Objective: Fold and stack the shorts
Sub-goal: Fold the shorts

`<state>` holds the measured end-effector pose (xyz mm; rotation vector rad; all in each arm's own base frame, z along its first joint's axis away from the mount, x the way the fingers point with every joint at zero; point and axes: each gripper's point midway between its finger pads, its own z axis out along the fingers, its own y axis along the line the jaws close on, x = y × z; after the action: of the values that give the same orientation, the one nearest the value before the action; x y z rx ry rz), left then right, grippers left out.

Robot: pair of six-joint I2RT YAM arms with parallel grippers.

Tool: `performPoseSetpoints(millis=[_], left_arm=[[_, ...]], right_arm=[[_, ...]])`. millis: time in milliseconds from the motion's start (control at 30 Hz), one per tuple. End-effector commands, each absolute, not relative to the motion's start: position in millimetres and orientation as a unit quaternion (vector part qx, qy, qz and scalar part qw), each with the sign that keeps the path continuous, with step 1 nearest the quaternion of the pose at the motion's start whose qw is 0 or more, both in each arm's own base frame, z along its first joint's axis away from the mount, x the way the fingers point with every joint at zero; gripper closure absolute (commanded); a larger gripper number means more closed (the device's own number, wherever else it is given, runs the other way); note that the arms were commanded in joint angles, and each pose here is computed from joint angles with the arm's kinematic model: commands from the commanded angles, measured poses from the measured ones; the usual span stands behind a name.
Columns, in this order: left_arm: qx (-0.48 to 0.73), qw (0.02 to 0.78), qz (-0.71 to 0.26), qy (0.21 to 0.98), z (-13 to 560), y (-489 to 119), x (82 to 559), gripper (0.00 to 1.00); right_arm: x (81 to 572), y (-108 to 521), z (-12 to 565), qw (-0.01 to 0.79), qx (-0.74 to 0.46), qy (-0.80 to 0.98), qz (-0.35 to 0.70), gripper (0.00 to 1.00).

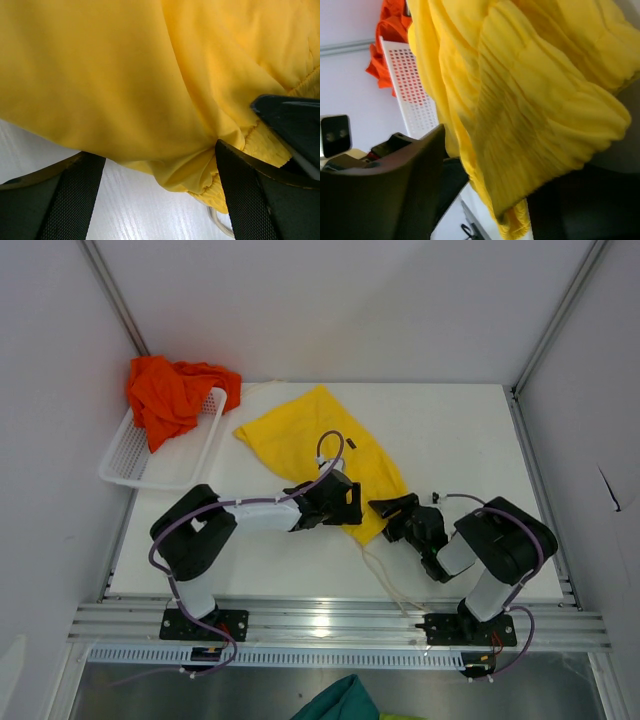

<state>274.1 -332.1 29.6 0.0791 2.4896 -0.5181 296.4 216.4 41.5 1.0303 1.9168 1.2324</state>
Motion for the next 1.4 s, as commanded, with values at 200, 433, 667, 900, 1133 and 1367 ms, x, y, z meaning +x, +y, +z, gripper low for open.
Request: performPoseSetpoints(millis=[200,433,667,900,1133,1367], left_arm=[[0.049,0.268,-0.189,0.943,27,-320,255,0.08],[0.018,0.336,-0.179,0.925,104,-265,303,0.06],[-0.007,0.392,-0.172,0.904,150,-241,334,0.06],[-0.014,0.406,-0.131,0.904,128,-239,366,0.07],[-0.074,0.384,-0.154,0.908,95,-241,381,0.08],[-0.123,0.328,-0.161,0.923,42,-244,373,0.1]], right_arm=[[309,203,38,0.319,0.347,0.773,0.425,1.0],[287,175,61,0.259,0.231,0.883,0.316,1.0],[259,159,68,0.153,0.126,0.923,0.331,1.0],[259,138,57,0.136,0.105,0.95,0.262,1.0],[281,104,54,0.143,0.139,0.951,0.235,1.0],[312,97,54,0.152,0.138,0.943,0.264,0.98]])
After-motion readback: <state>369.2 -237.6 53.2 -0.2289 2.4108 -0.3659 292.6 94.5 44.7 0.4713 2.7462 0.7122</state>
